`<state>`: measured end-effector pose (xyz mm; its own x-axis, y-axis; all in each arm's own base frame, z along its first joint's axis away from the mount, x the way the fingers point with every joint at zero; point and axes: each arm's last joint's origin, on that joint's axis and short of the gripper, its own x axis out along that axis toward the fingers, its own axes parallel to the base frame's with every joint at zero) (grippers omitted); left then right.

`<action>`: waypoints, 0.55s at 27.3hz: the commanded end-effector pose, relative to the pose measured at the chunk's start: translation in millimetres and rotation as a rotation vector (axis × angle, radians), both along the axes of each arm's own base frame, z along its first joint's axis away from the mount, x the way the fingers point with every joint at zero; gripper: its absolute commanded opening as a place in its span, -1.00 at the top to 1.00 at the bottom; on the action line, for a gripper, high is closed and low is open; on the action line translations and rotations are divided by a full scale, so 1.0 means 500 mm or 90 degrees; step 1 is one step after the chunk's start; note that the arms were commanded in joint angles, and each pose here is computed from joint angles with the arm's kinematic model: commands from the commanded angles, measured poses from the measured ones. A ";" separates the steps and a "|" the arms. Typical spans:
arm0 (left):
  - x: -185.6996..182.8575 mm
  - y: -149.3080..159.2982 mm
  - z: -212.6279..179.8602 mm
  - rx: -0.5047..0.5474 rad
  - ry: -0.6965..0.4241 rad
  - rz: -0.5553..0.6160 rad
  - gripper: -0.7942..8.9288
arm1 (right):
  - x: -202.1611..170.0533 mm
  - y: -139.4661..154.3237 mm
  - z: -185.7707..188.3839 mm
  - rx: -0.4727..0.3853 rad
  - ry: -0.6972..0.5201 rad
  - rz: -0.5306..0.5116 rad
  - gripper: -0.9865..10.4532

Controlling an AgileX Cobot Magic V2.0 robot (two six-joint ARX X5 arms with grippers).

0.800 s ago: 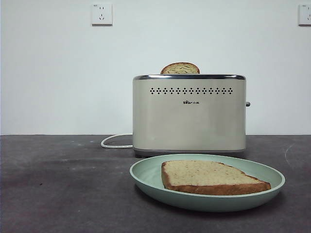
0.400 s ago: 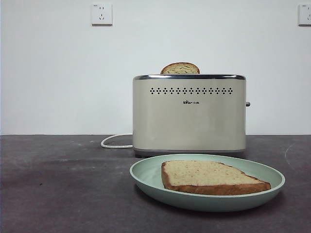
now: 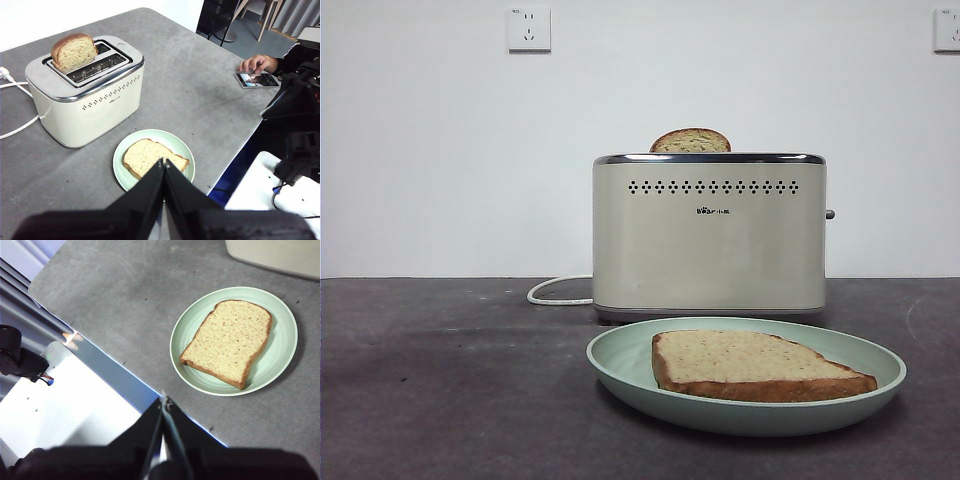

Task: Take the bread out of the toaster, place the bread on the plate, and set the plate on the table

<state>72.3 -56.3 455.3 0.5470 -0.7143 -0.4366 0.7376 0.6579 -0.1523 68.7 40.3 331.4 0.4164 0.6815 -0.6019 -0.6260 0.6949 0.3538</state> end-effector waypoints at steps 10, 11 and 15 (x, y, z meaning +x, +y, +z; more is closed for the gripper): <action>0.000 0.000 -0.002 0.006 -0.003 -0.002 0.85 | 0.000 0.000 -0.002 -0.001 -0.003 0.000 0.82; 0.000 0.000 -0.002 0.006 -0.003 -0.002 0.85 | 0.000 0.000 -0.002 -0.001 -0.003 0.000 0.82; -0.001 0.001 -0.003 0.007 -0.001 -0.002 0.85 | 0.000 0.000 -0.002 -0.001 -0.003 0.000 0.82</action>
<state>72.0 -56.2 454.7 0.5441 -0.7125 -0.4430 0.7366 0.6585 -0.1544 68.7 40.3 331.4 0.4171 0.6807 -0.6023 -0.6256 0.6957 0.3531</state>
